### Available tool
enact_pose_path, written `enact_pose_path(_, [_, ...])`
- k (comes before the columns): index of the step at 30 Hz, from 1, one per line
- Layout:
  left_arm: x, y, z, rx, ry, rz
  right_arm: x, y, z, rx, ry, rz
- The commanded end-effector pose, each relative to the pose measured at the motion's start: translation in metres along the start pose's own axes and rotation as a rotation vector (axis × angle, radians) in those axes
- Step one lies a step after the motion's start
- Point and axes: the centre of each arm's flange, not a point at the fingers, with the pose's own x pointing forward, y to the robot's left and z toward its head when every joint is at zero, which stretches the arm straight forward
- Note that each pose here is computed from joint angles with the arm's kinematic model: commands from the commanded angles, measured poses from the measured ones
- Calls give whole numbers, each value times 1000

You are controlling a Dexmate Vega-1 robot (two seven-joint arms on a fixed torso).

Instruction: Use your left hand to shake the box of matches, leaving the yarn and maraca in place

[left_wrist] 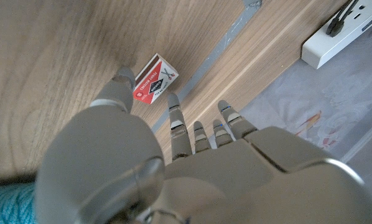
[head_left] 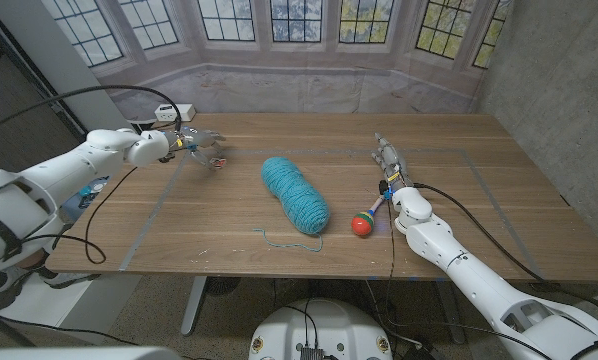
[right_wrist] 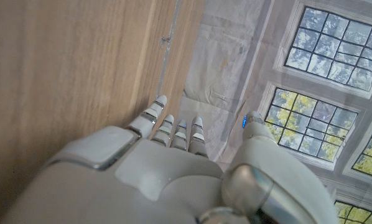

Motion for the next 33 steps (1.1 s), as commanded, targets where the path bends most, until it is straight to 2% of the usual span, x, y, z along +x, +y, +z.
enact_pose_path(1, [3, -5, 2, 1, 0, -5, 0, 0, -4, 8, 6, 0])
enact_pose_path(33, [16, -11, 5, 1, -1, 12, 6, -2, -8, 15, 18, -7])
